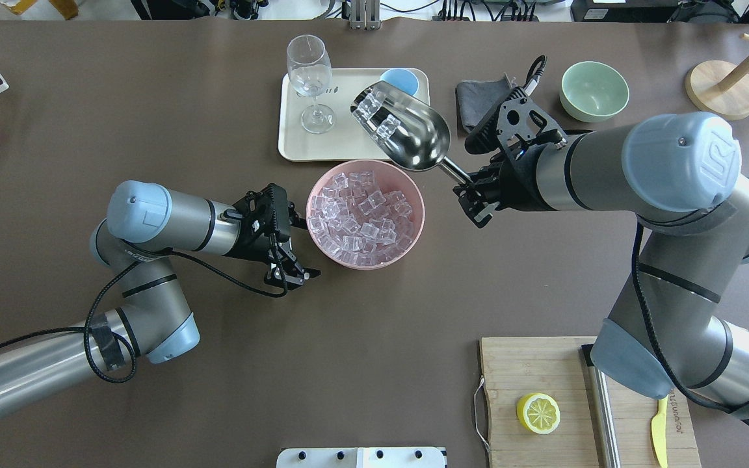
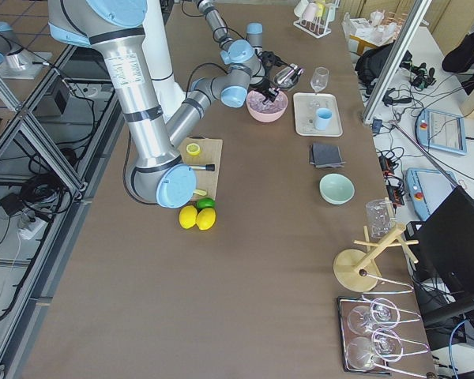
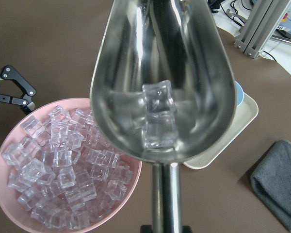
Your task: Put ice in cup with scoop
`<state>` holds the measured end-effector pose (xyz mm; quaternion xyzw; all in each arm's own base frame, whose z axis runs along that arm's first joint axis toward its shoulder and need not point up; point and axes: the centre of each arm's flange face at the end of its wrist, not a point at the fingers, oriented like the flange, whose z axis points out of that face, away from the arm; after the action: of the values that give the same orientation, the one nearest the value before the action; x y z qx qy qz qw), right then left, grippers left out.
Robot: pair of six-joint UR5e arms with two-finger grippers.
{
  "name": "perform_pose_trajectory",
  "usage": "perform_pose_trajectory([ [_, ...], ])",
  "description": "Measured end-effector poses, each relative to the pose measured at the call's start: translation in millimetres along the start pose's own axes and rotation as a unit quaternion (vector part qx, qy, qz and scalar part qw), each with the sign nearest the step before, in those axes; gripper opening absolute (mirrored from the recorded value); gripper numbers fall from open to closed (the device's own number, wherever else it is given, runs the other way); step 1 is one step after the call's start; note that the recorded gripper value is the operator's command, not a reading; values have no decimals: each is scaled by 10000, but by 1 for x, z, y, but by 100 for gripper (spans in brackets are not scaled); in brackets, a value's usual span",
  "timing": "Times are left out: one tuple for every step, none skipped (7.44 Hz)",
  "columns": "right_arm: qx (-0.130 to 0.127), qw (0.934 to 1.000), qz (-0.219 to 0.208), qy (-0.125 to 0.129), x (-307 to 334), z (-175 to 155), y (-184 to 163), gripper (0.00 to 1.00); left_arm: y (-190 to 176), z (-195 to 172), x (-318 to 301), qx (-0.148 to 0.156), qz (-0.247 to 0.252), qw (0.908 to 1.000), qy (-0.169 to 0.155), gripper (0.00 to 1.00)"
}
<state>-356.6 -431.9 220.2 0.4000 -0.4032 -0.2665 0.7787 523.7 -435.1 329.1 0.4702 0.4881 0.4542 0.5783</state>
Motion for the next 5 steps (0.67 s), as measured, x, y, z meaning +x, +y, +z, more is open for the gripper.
perform_pose_trajectory([
  [25,10000,49,41,5,0,-4,0,-1,-9,3,-97,-37,9999,-17,98],
  [9,9999,105,67,9,2,-6,0,-2,-17,6,-197,-79,9998,-41,98],
  [-98,9995,278,73,12,7,-7,0,-4,-26,8,-319,-140,9994,-69,98],
  [-428,9977,512,88,20,14,-12,0,-5,-36,9,-484,-225,9985,-114,98],
  [-880,9933,751,83,32,18,-17,0,-6,-49,8,-677,-335,9970,-189,98],
])
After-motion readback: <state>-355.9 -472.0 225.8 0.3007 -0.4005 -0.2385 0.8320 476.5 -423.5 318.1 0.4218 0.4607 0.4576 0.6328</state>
